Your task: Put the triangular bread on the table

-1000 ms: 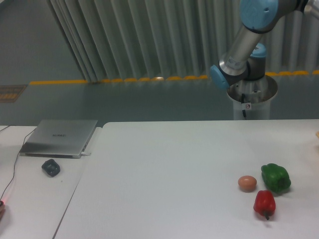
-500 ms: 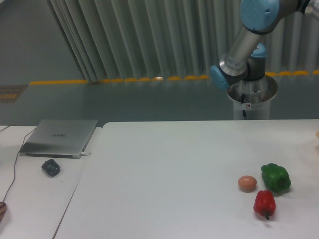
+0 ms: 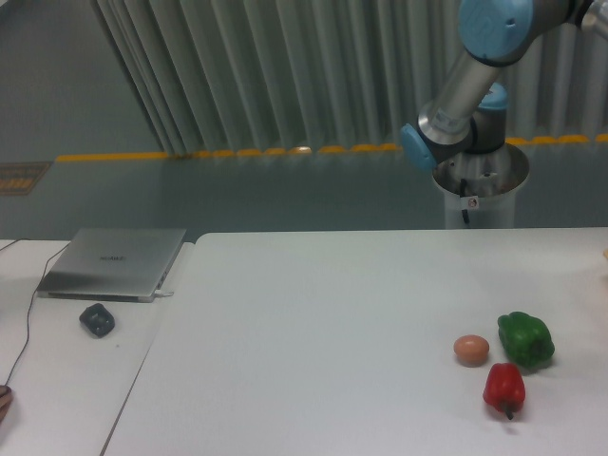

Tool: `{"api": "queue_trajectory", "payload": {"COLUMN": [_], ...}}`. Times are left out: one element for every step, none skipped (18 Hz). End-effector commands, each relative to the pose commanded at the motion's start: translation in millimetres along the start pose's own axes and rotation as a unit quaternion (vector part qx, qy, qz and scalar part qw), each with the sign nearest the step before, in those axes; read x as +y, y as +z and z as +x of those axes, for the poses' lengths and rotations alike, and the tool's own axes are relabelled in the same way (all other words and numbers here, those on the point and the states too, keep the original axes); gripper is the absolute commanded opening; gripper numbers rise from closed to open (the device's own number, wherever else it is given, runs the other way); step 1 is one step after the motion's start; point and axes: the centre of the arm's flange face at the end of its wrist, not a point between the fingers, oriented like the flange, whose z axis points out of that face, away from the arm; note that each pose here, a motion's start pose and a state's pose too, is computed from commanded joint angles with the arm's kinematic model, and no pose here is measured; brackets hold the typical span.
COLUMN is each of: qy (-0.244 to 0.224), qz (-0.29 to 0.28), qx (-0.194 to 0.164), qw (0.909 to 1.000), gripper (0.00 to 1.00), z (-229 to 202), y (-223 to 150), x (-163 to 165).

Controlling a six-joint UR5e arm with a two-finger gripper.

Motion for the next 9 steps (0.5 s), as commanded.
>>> {"api": "queue_trajectory", "payload": {"qy": [0.000, 0.000, 0.000, -0.001, -0.001, -0.001, -0.001, -0.002, -0.002], "qz": [0.000, -0.001, -0.002, -0.003, -0.004, -0.005, -0.008, -0.014, -0.015], "qx": [0.001, 0.000, -0.003, -0.005, -0.005, -0.006, -0.004, -0.003, -0.003], "qw": [1.0000, 1.0000, 1.0000, 1.0000, 1.0000, 1.0000, 1.0000, 0.9999, 0.9999], "gripper": [0.57, 0.50, 0.47, 0.44, 0.38, 0.29, 0.26, 0.24, 0.23], "z": [0, 0, 0, -1, 0, 1, 1, 2, 2], "y": [0, -2, -5, -8, -9, -11, -12, -15, -16], "x": [0, 0, 1, 2, 3, 3, 4, 5, 5]}}
